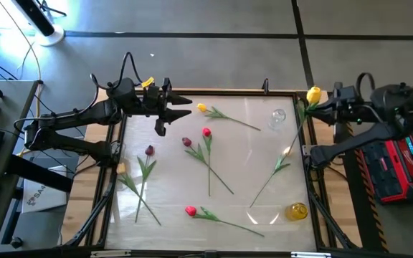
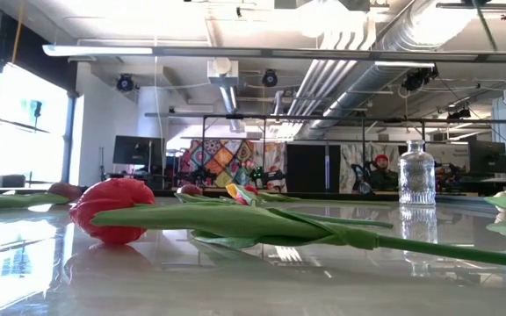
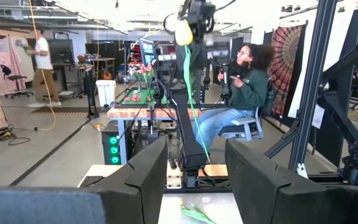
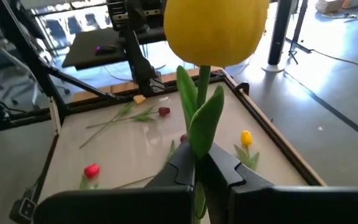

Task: Sort flowers into vase by color
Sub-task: Put the left yellow tulip into the transparent vase

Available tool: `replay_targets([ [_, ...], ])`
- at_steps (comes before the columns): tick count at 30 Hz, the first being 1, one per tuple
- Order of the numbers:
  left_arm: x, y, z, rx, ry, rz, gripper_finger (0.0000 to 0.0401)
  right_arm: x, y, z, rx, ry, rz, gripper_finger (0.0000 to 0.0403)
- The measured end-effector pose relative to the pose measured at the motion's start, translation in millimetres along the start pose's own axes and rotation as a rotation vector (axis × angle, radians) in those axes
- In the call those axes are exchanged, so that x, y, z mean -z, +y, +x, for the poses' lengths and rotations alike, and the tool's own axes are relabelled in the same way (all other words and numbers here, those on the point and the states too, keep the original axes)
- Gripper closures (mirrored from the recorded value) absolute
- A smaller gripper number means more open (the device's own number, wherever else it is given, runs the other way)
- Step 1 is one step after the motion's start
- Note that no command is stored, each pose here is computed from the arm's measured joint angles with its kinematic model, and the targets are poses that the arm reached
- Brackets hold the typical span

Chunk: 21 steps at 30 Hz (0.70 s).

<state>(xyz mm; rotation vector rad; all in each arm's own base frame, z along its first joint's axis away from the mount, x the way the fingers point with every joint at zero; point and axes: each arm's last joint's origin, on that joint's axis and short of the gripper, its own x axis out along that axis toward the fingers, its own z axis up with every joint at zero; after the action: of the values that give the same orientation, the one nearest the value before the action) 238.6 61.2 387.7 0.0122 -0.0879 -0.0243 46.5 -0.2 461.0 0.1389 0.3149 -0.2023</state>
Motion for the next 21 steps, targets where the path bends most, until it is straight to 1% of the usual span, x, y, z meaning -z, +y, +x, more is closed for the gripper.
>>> replay_targets([
  [4, 0.0, 0.0, 0.0, 0.0, 0.0, 0.0, 0.025, 24.9, -5.8, 1.7, -0.014, -0.053, 0.032, 0.0403],
  [9, 0.0, 0.0, 0.0, 0.0, 0.0, 0.0, 0.025, 45.5, -13.6, -3.7, -0.023, -0.083, 0.057, 0.0403],
  [14, 0.0, 0.0, 0.0, 0.0, 0.0, 0.0, 0.025, 60.1, -20.2, -9.5, -0.015, -0.067, 0.057, 0.0403],
  [21, 0.0, 0.0, 0.0, 0.0, 0.0, 0.0, 0.025, 70.7, -28.4, -19.2, 0.026, -0.073, 0.063, 0.0403],
])
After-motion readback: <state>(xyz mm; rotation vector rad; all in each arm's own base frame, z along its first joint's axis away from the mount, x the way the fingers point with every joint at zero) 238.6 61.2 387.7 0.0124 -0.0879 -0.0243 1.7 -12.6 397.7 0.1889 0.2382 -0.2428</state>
